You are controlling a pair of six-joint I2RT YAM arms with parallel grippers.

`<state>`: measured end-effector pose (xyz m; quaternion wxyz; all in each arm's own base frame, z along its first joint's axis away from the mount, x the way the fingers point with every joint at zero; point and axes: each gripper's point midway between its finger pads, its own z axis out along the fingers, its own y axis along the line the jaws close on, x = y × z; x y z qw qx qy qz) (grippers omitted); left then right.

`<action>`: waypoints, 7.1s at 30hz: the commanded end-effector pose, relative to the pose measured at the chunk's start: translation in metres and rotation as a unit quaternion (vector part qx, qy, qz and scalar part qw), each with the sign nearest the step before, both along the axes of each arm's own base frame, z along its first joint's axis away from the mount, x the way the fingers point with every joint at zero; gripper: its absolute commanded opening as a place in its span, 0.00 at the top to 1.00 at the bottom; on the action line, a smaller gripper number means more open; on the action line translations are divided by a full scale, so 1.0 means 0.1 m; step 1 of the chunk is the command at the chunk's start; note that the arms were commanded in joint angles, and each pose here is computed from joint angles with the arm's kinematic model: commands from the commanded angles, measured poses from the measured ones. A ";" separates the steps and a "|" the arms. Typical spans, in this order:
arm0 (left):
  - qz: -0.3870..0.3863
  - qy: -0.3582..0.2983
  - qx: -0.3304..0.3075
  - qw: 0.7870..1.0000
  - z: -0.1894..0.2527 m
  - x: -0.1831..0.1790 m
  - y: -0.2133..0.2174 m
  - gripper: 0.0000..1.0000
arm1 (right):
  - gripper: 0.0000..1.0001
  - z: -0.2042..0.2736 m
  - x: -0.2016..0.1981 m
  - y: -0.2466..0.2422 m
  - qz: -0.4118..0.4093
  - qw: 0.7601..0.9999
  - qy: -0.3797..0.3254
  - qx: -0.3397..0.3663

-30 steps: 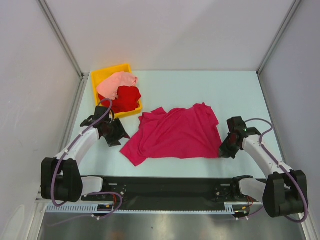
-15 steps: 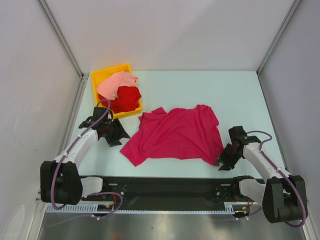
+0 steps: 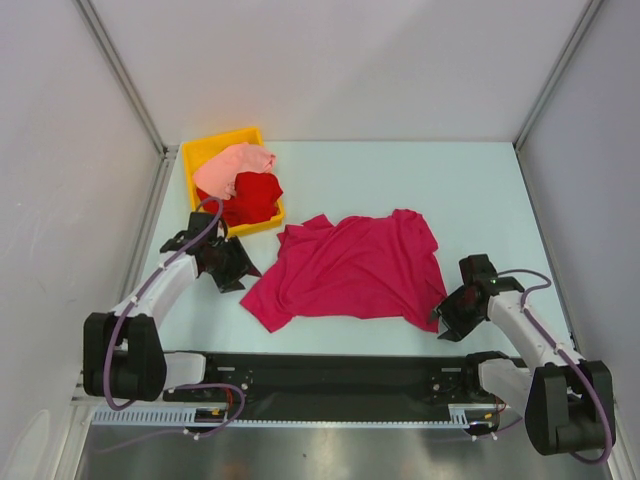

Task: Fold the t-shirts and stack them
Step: Flatten the tshirt out

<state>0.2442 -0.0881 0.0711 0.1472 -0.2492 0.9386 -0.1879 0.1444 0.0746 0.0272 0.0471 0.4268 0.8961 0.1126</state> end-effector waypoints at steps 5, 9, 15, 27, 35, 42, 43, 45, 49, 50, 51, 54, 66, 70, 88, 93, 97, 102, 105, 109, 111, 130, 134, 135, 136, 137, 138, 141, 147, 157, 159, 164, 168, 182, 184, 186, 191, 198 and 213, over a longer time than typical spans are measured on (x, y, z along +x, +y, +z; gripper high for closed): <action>-0.008 -0.021 -0.004 1.000 0.15 0.14 0.00 0.40 | 0.55 -0.10 0.02 -0.06 -0.093 0.996 -0.002 0.002; -0.005 -0.028 -0.003 1.000 0.17 0.15 0.02 0.39 | 0.56 -0.20 -0.04 -0.09 -0.120 0.993 0.011 -0.002; -0.004 -0.029 0.000 1.000 0.17 0.12 0.06 0.39 | 0.60 -0.25 -0.03 -0.15 -0.130 0.991 0.010 -0.012; 0.024 -0.025 0.017 0.999 0.15 0.06 0.19 0.40 | 0.95 -0.21 0.09 -0.25 -0.136 0.990 0.000 -0.036; 0.081 0.068 0.033 0.994 -0.29 -0.21 0.37 0.46 | 1.00 0.06 0.34 -0.30 -0.090 0.993 -0.053 -0.053; 0.108 0.086 0.066 0.988 -0.51 -0.38 0.49 0.42 | 1.00 0.01 0.30 -0.24 -0.082 0.995 -0.049 -0.035; 0.109 0.083 0.068 0.988 -0.52 -0.35 0.50 0.42 | 1.00 0.00 0.30 -0.23 -0.081 0.995 -0.048 -0.034; 0.101 0.084 0.062 0.989 -0.56 -0.32 0.48 0.42 | 1.00 0.00 0.31 -0.21 -0.081 0.995 -0.049 -0.030; 0.098 0.099 0.045 0.989 -0.68 -0.33 0.41 0.44 | 1.00 0.01 0.31 -0.20 -0.079 0.995 -0.051 -0.030; 0.097 0.103 0.036 0.989 -0.70 -0.34 0.38 0.45 | 1.00 0.01 0.31 -0.20 -0.078 0.995 -0.051 -0.029; 0.097 0.108 0.032 0.989 -0.74 -0.38 0.37 0.46 | 1.00 0.01 0.31 -0.20 -0.080 0.995 -0.050 -0.029; 0.097 0.102 0.022 0.990 -0.78 -0.36 0.33 0.50 | 1.00 0.01 0.30 -0.20 -0.080 0.995 -0.049 -0.029; 0.115 0.131 0.070 0.982 -0.89 -0.44 0.49 0.67 | 1.00 0.01 0.30 -0.19 -0.080 0.995 -0.047 -0.027; 0.114 0.126 0.076 0.983 -0.87 -0.43 0.51 0.53 | 1.00 0.01 0.29 -0.20 -0.081 0.995 -0.049 -0.027; 0.076 -0.020 0.082 0.994 -0.04 0.10 0.54 1.00 | 1.00 0.45 0.73 -0.29 -0.043 0.991 -0.113 -0.059; 0.039 -0.140 0.097 0.985 1.01 0.48 0.48 0.99 | 1.00 1.13 1.09 -0.37 -0.007 0.978 -0.189 -0.092; 0.015 -0.262 0.063 0.963 1.93 0.79 0.25 1.00 | 1.00 1.76 1.21 -0.47 0.013 0.959 -0.250 -0.129; -0.002 -0.414 0.056 0.909 3.27 0.94 0.14 1.00 | 1.00 2.48 1.37 -0.56 0.019 0.932 -0.329 -0.150; -0.018 -0.496 0.054 0.867 3.98 0.94 0.09 1.00 | 1.00 2.93 1.45 -0.58 0.019 0.913 -0.375 -0.156; -0.055 -0.584 0.029 0.809 4.72 0.84 -0.09 1.00 | 1.00 3.61 1.48 -0.73 0.005 0.875 -0.444 -0.194; -0.072 -0.638 0.011 0.766 5.14 0.71 -0.17 1.00 | 1.00 3.98 1.44 -0.78 0.000 0.848 -0.485 -0.213; -0.114 -0.827 -0.039 0.549 6.62 -0.35 -0.33 1.00 | 1.00 5.97 0.78 -1.05 -0.072 0.610 -0.728 -0.304; -0.126 -0.861 -0.045 0.491 6.84 -1.01 -0.30 1.00 | 1.00 6.18 0.35 -0.96 -0.061 0.572 -0.762 -0.296; -0.127 -0.860 -0.053 0.492 6.81 -1.07 -0.30 1.00 | 1.00 6.19 0.25 -0.92 -0.053 0.568 -0.768 -0.291; -0.132 -0.869 -0.053 0.473 6.84 -1.26 -0.29 1.00 | 1.00 6.24 0.01 -0.90 -0.052 0.552 -0.781 -0.287; -0.132 -0.877 -0.053 0.459 6.85 -1.50 -0.26 1.00 | 1.00 6.26 -0.12 -0.88 -0.047 0.546 -0.785 -0.288; -0.132 -0.881 -0.049 0.451 6.86 -1.64 -0.24 1.00 | 1.00 6.28 -0.22 -0.85 -0.041 0.540 -0.792 -0.283; -0.135 -0.891 -0.045 0.430 6.85 -1.99 -0.20 1.00 | 1.00 6.34 -0.60 -0.80 -0.033 0.516 -0.810 -0.279; -0.128 -0.883 -0.072 0.447 6.62 -1.61 -0.25 1.00 | 1.00 6.10 -0.43 -0.91 -0.067 0.532 -0.797 -0.279; -0.122 -0.767 -0.146 0.613 6.16 -0.12 -0.56 1.00 | 1.00 5.64 0.89 -0.23 0.055 0.663 -0.736 -0.126; -0.125 -0.762 -0.133 0.621 6.15 0.00 -0.57 0.99 | 1.00 5.52 0.91 -0.52 0.012 0.694 -0.695 -0.187; -0.134 -0.725 -0.140 0.661 5.92 0.48 -0.69 1.00 | 1.00 5.42 1.32 -0.39 0.044 0.709 -0.681 -0.177; -0.146 -0.738 -0.140 0.644 6.11 0.45 -0.71 1.00 | 1.00 5.47 1.37 -0.38 0.060 0.708 -0.679 -0.185; -0.036 -0.508 -0.056 0.858 2.91 -0.14 -0.19 1.00 | 0.92 2.36 0.26 0.20 0.132 0.906 -0.399 0.040; -0.023 -0.435 -0.060 0.898 2.28 -0.36 -0.15 1.00 | 0.92 2.02 -0.12 0.20 0.133 0.923 -0.357 0.050; -0.026 -0.373 -0.071 0.925 1.66 -0.67 -0.15 1.00 | 0.84 1.68 -0.36 0.19 0.139 0.936 -0.319 0.055; -0.005 -0.300 -0.057 0.952 1.08 -0.98 -0.05 0.60 | 0.24 1.09 -0.53 0.29 0.170 0.956 -0.222 0.091; -0.014 -0.302 -0.005 0.953 1.30 -0.74 0.04 0.27 | 0.14 1.06 0.25 0.12 0.209 0.955 -0.212 0.014; -0.005 -0.192 0.078 0.978 0.71 0.46 0.06 0.15 | 0.04 1.03 1.95 0.05 0.207 0.952 -0.217 -0.053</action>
